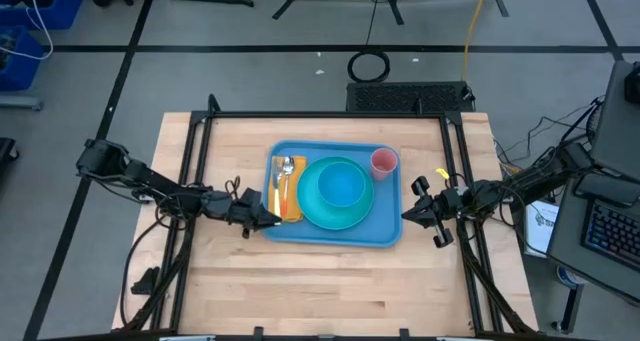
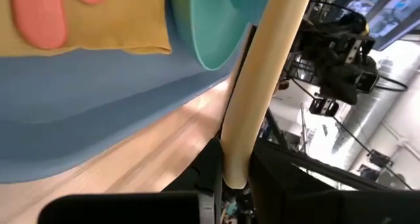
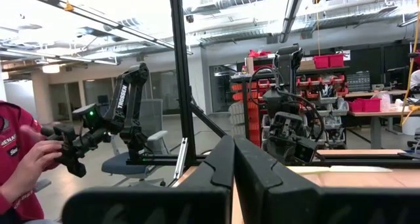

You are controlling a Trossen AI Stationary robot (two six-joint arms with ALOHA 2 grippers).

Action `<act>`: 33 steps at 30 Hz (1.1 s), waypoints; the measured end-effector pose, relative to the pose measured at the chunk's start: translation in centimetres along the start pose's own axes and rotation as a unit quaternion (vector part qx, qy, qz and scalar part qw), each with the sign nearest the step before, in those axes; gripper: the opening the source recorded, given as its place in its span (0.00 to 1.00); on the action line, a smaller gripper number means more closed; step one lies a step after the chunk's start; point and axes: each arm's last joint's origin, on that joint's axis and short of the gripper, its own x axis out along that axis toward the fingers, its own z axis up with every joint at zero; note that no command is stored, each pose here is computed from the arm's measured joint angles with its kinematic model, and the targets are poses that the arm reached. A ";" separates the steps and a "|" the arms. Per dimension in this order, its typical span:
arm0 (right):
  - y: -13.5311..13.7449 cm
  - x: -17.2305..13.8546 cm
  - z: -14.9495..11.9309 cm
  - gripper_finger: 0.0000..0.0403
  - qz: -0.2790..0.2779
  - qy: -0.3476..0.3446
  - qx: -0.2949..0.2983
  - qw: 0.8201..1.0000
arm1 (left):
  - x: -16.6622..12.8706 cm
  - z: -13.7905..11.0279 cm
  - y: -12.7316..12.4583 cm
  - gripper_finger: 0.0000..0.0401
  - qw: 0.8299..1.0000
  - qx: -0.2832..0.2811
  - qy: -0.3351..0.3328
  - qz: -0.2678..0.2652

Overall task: Set up tray
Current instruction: Put the yellow knife to the right of the orange spoon on the yellow napkin on the blue serving tray

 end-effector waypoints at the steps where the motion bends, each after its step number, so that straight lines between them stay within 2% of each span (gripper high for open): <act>1: 0.0 0.0 0.0 0.00 0.000 0.000 0.000 1.000 | 0.0 0.0 0.0 0.13 1.000 0.000 0.003 0.002; 6: 0.0 0.0 0.0 0.00 0.000 0.000 0.000 1.000 | 0.0 0.3 0.2 0.13 1.000 0.027 -0.011 0.012; 9: 0.0 0.0 0.0 0.00 0.000 0.000 0.000 1.000 | 0.0 0.5 0.4 0.13 0.999 0.001 -0.005 0.032; 13: 0.0 0.0 0.0 0.00 0.000 0.000 0.000 1.000 | 0.1 0.8 0.7 0.13 0.998 -0.006 0.007 0.059; 17: 0.0 0.0 0.0 0.00 0.000 0.000 0.000 1.000 | 0.2 1.2 0.4 0.13 0.998 -0.004 0.025 0.064; 28: 0.0 0.0 0.0 0.00 0.000 0.000 0.000 1.000 | 0.1 2.4 0.6 0.13 0.996 -0.010 0.016 0.091; 33: 0.0 0.0 0.0 0.00 0.000 0.000 0.000 1.000 | 0.7 2.7 -0.3 0.13 0.993 0.002 0.022 0.115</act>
